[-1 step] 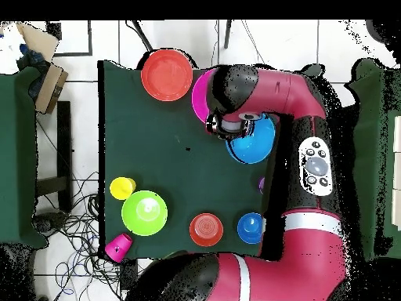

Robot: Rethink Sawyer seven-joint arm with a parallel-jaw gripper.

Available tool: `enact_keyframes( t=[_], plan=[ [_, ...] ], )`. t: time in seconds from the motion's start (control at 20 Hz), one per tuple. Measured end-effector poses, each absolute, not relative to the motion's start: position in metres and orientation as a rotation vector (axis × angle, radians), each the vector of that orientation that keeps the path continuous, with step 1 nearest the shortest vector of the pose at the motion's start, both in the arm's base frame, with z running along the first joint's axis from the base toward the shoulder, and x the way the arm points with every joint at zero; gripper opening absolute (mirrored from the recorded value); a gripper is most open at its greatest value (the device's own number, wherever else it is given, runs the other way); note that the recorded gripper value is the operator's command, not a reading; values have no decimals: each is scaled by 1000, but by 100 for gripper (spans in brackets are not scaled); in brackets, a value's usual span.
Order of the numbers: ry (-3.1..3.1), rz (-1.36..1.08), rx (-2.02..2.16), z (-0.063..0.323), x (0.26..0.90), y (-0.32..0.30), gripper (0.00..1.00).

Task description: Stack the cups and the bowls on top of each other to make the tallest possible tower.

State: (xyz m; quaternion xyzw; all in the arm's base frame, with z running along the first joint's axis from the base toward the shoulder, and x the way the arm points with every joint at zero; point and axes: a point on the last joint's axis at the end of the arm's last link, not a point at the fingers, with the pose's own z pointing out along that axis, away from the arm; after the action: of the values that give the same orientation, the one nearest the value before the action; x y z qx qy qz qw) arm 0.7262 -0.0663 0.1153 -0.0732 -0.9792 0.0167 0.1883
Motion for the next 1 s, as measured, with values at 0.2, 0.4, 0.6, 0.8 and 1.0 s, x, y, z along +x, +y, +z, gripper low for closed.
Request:
enact_keyframes(
  t=[0.2, 0.4, 0.6, 0.8, 1.0],
  plan=[
    [-2745, 42, -207, 114, 725, -67, 0],
    [-2744, 37, -209, 116, 727, -68, 0],
    [-2755, 30, -213, 121, 733, -69, 0],
    [-2763, 14, -213, 125, 739, -69, 0],
    [-2762, -3, -216, 129, 742, -70, 0]
  ],
)
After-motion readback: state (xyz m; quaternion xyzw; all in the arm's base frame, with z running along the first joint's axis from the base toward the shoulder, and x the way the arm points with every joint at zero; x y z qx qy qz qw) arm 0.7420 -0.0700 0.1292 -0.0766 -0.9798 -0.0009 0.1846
